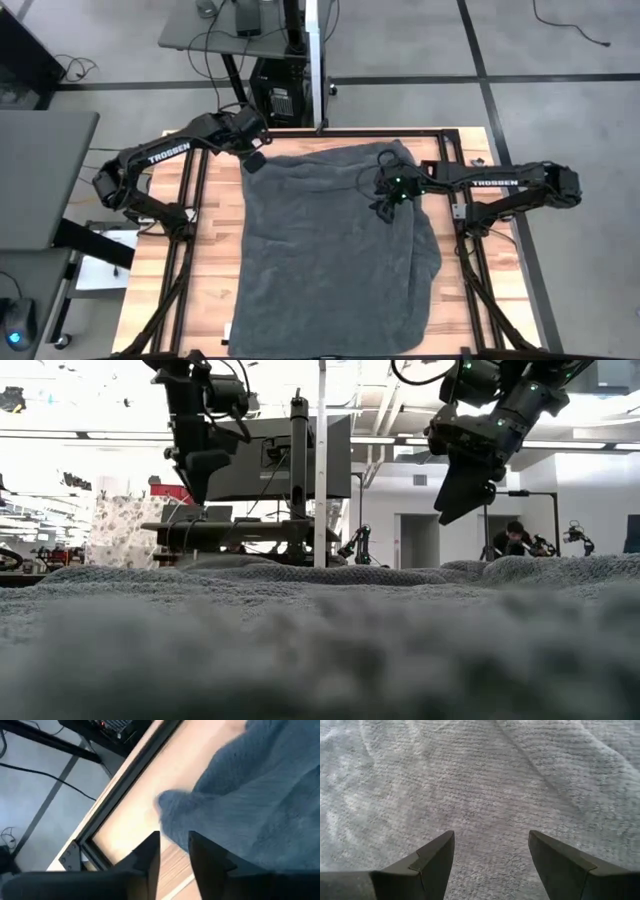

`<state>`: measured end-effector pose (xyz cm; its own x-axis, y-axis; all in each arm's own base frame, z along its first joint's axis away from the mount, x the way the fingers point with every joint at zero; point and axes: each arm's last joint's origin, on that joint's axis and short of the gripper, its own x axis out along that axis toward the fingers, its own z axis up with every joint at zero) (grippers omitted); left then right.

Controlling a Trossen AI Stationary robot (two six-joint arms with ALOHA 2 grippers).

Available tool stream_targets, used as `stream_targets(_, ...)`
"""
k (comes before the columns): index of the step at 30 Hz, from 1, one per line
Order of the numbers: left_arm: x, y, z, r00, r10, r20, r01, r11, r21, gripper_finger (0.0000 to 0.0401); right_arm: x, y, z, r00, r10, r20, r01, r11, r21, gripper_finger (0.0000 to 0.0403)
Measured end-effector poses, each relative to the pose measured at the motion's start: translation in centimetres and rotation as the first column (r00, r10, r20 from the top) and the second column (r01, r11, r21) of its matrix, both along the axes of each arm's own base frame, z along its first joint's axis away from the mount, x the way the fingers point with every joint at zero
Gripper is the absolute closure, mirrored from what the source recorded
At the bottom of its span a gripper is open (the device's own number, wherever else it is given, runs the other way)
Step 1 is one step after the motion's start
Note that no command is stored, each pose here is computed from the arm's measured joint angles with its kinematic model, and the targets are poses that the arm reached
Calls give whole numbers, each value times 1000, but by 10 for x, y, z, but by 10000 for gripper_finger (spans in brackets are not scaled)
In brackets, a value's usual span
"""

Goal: Roll towel
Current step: Fold the black towel

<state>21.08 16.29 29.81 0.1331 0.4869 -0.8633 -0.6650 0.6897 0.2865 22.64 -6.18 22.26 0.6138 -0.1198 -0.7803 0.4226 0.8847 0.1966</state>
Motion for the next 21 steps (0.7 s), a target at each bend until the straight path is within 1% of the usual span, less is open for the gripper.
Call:
stream_targets(2, 6, -7, 5, 990, -69, 126, 82, 992, -94, 291, -3, -5, 0, 1000, -16, -11, 16, 1000, 20, 155)
stream_targets(4, 15, -16, 6, 960, -112, 258, 170, 962, -214, 288, -6, -4, -2, 999, 0, -37, 2, 998, 62, 155)
stream_targets(6, 23, -27, 1, 935, -128, 331, 228, 931, -284, 287, -9, 3, -5, 995, 47, -83, -38, 993, 113, 155)
stream_targets(7, 27, -34, -6, 931, -137, 338, 247, 919, -307, 289, -10, 8, -7, 991, 73, -109, -59, 990, 131, 155)
stream_targets(11, 38, -66, -43, 929, -193, 316, 307, 879, -364, 294, -12, 39, -11, 971, 138, -194, -99, 975, 201, 155)
stream_targets(14, 42, -89, -71, 924, -197, 328, 324, 858, -397, 294, -19, 68, -13, 946, 167, -277, -92, 960, 266, 155)
stream_targets(17, 43, -105, -93, 911, -191, 366, 340, 850, -403, 295, -29, 94, -16, 918, 134, -372, -10, 949, 316, 155)
stream_targets(19, 42, -109, -105, 901, -182, 394, 345, 850, -397, 295, -36, 108, -17, 895, 60, -441, 91, 946, 312, 155)
stream_targets(21, 41, -110, -116, 887, -165, 432, 346, 856, -383, 295, -43, 120, -18, 878, -14, -478, 167, 946, 279, 155)
